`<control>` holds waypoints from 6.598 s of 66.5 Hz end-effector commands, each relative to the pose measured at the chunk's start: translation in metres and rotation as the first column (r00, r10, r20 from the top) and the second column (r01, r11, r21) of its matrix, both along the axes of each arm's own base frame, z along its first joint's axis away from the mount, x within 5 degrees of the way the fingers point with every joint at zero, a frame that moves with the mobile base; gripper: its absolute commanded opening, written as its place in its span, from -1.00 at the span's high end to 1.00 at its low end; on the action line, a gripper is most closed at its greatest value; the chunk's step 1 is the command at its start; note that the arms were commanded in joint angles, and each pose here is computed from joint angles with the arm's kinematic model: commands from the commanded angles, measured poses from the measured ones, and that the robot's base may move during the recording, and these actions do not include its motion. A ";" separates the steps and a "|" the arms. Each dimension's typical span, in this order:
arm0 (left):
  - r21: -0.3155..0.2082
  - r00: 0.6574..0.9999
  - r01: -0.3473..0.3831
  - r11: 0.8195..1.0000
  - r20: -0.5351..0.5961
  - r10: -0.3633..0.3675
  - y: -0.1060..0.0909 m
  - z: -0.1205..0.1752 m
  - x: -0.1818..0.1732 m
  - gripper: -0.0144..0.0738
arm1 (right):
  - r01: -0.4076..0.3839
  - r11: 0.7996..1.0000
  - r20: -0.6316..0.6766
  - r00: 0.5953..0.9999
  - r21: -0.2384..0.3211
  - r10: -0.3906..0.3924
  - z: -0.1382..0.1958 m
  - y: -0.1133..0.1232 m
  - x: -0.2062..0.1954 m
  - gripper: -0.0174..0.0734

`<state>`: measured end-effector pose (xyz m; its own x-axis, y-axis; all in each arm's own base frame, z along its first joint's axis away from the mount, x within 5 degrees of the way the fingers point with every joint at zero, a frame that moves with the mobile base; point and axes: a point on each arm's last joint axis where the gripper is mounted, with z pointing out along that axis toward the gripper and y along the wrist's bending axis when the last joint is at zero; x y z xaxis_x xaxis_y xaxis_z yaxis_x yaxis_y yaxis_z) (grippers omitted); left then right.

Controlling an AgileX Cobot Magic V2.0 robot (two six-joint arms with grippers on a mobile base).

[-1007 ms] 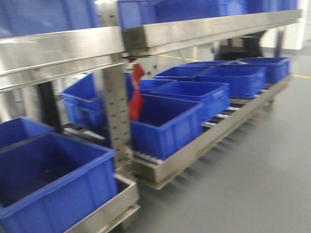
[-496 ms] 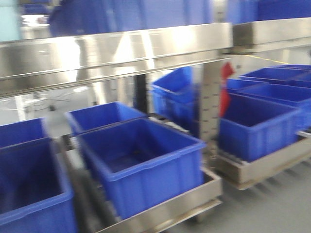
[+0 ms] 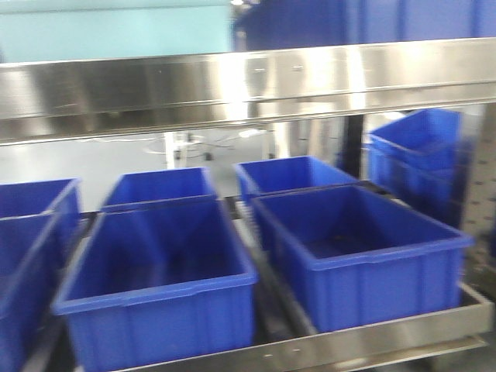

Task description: Move two blue bins to right shelf middle

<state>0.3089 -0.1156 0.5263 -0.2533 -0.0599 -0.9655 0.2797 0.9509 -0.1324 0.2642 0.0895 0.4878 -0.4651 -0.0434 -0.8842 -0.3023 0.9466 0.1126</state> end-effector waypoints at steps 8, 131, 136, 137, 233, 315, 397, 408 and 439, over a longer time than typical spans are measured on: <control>-0.107 0.995 0.029 0.994 0.096 -0.019 -0.001 0.017 -0.007 0.93 | -0.011 1.000 0.036 0.999 -0.022 0.012 0.006 -0.002 -0.005 0.95; -0.107 0.995 0.029 0.994 0.096 -0.019 -0.001 0.017 -0.007 0.93 | -0.011 1.000 0.036 0.999 -0.022 0.012 0.006 -0.002 -0.005 0.95; -0.107 0.995 0.029 0.994 0.096 -0.019 -0.001 0.017 -0.007 0.93 | -0.011 1.000 0.036 0.999 -0.022 0.012 0.006 -0.002 -0.005 0.95; -0.107 0.995 0.029 0.994 0.096 -0.019 -0.001 0.017 -0.007 0.93 | -0.011 1.000 0.036 0.999 -0.022 0.012 0.006 -0.002 -0.005 0.95; -0.107 0.995 0.029 0.994 0.096 -0.019 -0.001 0.017 -0.007 0.93 | -0.011 1.000 0.036 0.999 -0.022 0.012 0.006 -0.002 -0.005 0.95; 0.059 0.956 -0.009 0.998 -0.291 0.026 0.004 -0.027 -0.010 0.93 | -0.018 1.000 -0.005 1.000 -0.020 0.018 -0.005 0.004 0.009 0.95; 0.215 0.870 0.001 0.977 -0.482 0.105 -0.002 -0.074 0.018 -0.71 | -0.028 0.993 -0.198 0.980 -0.111 0.005 -0.039 0.008 0.029 -0.64; 0.236 0.859 -0.003 0.972 -0.496 0.123 0.001 -0.075 0.016 -0.71 | -0.032 0.992 -0.224 0.975 -0.120 0.004 -0.041 0.008 0.027 -0.64; 0.224 0.757 0.033 0.974 -0.642 0.122 0.001 -0.141 0.027 -0.70 | -0.033 0.992 -0.416 0.909 -0.125 -0.022 -0.107 0.013 0.038 -0.64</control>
<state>0.3372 -0.1156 0.3926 -0.8123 0.1123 -0.5724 0.1607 0.9864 -0.0345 0.3014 0.1016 0.3908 -0.7772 -0.1514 -0.6107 -0.2643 0.9594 0.0985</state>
